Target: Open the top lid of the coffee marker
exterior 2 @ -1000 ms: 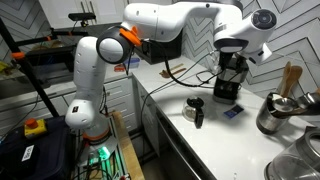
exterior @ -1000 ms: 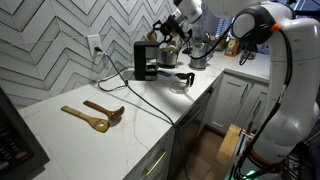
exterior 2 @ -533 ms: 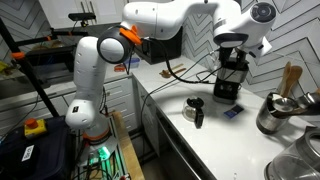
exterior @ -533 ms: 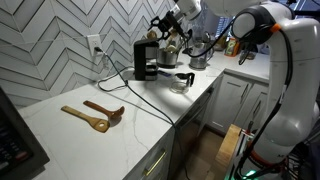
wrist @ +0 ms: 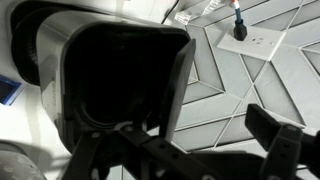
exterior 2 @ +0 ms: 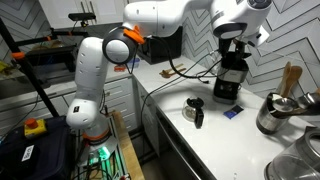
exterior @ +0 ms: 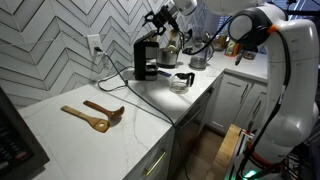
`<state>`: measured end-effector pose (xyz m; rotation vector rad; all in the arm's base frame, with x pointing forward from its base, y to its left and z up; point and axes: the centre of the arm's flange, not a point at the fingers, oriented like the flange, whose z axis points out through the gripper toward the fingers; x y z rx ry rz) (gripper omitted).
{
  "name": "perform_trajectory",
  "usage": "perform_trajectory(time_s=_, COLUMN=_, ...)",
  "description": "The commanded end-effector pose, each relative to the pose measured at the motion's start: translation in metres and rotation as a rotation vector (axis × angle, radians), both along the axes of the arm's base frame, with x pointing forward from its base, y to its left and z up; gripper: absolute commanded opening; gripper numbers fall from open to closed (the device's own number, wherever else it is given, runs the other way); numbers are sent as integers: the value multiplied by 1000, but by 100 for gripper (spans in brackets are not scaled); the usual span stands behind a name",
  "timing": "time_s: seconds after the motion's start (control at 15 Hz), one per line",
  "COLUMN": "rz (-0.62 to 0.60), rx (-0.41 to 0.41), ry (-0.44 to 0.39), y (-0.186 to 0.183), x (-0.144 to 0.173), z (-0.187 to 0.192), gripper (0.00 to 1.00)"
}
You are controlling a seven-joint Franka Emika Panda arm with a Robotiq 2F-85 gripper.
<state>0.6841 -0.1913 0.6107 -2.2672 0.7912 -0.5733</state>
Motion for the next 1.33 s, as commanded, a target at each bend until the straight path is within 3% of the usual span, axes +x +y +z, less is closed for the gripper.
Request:
perform_trajectory(time_s=0.0, rz=32, rx=-44, ry=24, y=8, x=24, z=14, gripper=100)
perform_trajectory(time_s=0.6, rz=163, rx=-169, ry=42, y=55, x=38, z=34, gripper=100)
perform_trajectory(time_s=1.27, rz=299, rx=-284, ry=-97, y=84, x=47, z=45, gripper=100)
